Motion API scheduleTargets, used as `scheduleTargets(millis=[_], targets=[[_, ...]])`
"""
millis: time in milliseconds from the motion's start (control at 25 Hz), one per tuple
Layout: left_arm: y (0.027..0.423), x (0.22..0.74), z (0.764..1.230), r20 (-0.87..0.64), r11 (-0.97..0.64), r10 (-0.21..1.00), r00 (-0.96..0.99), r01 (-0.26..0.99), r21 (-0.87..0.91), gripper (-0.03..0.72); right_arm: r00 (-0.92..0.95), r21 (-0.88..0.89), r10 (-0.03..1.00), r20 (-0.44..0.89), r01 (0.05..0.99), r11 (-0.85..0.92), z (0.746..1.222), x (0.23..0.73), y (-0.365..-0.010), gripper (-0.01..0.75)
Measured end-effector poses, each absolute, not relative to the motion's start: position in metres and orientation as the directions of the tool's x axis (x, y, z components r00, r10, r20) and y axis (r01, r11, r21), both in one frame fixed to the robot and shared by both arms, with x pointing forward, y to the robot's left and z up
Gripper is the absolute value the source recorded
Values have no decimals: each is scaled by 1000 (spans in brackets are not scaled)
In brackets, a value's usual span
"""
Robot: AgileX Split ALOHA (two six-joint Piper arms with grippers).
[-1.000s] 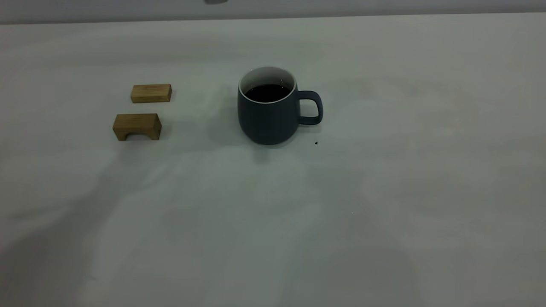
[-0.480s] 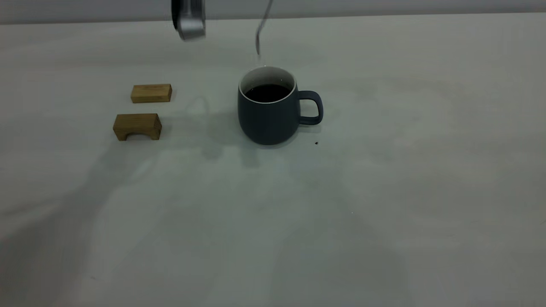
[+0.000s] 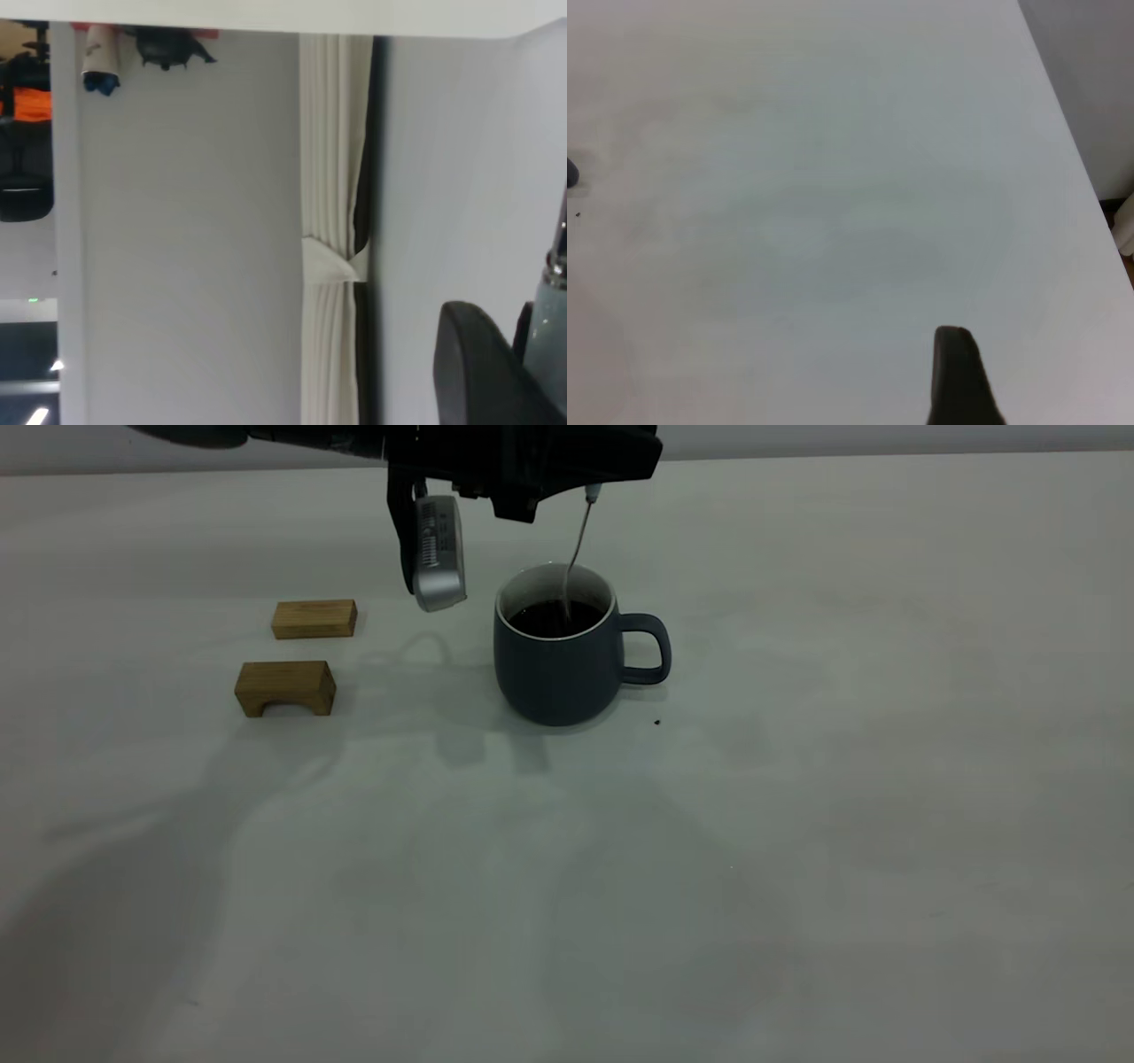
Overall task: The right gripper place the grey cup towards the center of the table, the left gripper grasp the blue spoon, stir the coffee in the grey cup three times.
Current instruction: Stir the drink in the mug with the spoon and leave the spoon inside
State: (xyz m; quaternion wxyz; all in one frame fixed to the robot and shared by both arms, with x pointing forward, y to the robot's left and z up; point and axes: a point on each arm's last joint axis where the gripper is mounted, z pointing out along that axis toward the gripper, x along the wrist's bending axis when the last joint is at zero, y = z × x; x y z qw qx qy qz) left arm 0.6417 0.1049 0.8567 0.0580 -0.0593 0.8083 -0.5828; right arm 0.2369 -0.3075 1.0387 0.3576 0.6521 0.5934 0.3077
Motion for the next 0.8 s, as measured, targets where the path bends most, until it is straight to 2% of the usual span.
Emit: scheduleTargets(millis=[520,800], targets=[[136,654,836,7,337,-250,-968,-94,-937,132,106,832,994,-23,554,-40,1039,237,-308,511],[138,656,831,12,344,-266,-964,-107,-933,132,107,832,994,-24,554,-39,1039,237,-308,511]])
